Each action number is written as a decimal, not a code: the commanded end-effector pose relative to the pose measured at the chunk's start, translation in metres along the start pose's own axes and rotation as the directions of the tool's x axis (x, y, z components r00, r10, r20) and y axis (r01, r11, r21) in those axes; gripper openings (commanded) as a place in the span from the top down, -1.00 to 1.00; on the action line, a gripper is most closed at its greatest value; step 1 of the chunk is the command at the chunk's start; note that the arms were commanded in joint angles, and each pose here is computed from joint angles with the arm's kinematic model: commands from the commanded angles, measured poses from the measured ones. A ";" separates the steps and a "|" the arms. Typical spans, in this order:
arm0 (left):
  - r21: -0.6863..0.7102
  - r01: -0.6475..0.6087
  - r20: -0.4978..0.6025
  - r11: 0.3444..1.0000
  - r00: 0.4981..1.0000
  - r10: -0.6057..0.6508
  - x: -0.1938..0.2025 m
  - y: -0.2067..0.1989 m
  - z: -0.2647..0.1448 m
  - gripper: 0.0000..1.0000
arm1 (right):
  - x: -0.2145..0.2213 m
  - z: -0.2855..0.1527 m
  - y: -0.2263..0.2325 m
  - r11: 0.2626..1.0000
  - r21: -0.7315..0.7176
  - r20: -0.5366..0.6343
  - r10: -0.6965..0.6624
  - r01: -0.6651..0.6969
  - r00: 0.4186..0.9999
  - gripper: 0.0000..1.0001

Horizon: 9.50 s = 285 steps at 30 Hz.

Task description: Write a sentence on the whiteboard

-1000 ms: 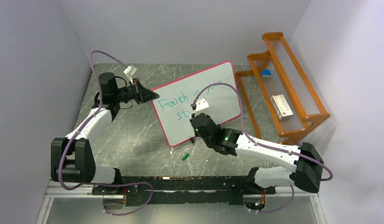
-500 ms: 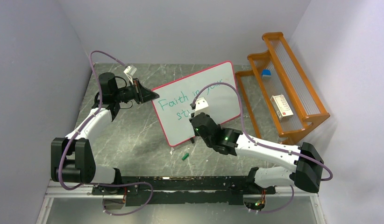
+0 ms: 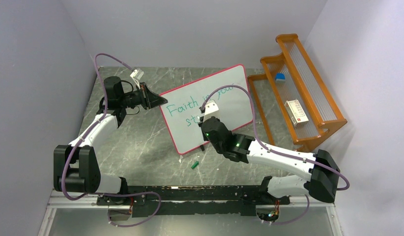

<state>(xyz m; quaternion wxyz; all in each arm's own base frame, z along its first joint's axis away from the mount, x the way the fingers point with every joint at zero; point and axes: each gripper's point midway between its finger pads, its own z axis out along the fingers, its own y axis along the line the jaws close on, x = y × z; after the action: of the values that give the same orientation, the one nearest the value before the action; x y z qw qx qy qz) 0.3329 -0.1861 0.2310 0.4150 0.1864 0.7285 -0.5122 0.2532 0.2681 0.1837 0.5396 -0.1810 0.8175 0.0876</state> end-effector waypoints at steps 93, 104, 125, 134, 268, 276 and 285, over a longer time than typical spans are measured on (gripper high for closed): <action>-0.066 0.039 -0.058 0.997 0.997 -0.043 0.024 0.019 0.005 0.90 | -0.004 0.003 -0.039 0.991 0.105 0.029 0.083 -0.086 0.996 1.00; -0.064 0.040 -0.058 0.997 0.997 -0.044 0.024 0.019 0.006 0.90 | -0.015 0.004 -0.035 0.992 0.086 0.058 0.090 -0.095 0.994 1.00; -0.065 0.041 -0.058 0.997 0.997 -0.045 0.024 0.020 0.006 0.90 | -0.010 0.006 -0.016 0.998 -0.008 0.022 0.068 -0.068 0.997 1.00; -0.065 0.039 -0.057 0.997 0.997 -0.043 0.024 0.019 0.006 0.90 | 0.003 0.003 -0.016 0.998 -0.020 -0.019 0.057 -0.058 0.998 1.00; -0.071 0.041 -0.063 0.997 0.997 -0.046 0.025 0.021 0.006 0.90 | -0.012 0.007 -0.047 0.992 0.091 0.047 0.078 -0.082 0.996 1.00; -0.069 0.041 -0.061 0.997 0.997 -0.045 0.025 0.020 0.006 0.90 | -0.013 0.006 -0.054 0.989 0.116 0.056 0.082 -0.088 0.995 1.00; -0.070 0.042 -0.061 0.997 0.997 -0.046 0.025 0.021 0.006 0.90 | -0.008 0.007 -0.061 0.985 0.144 0.049 0.090 -0.097 0.995 1.00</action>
<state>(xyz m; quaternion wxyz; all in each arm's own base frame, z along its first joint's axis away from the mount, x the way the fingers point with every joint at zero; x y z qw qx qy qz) 0.3342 -0.1862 0.2312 0.4127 0.1860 0.7299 -0.5121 0.2774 0.2215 0.1827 0.5508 -0.1242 0.8229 0.0633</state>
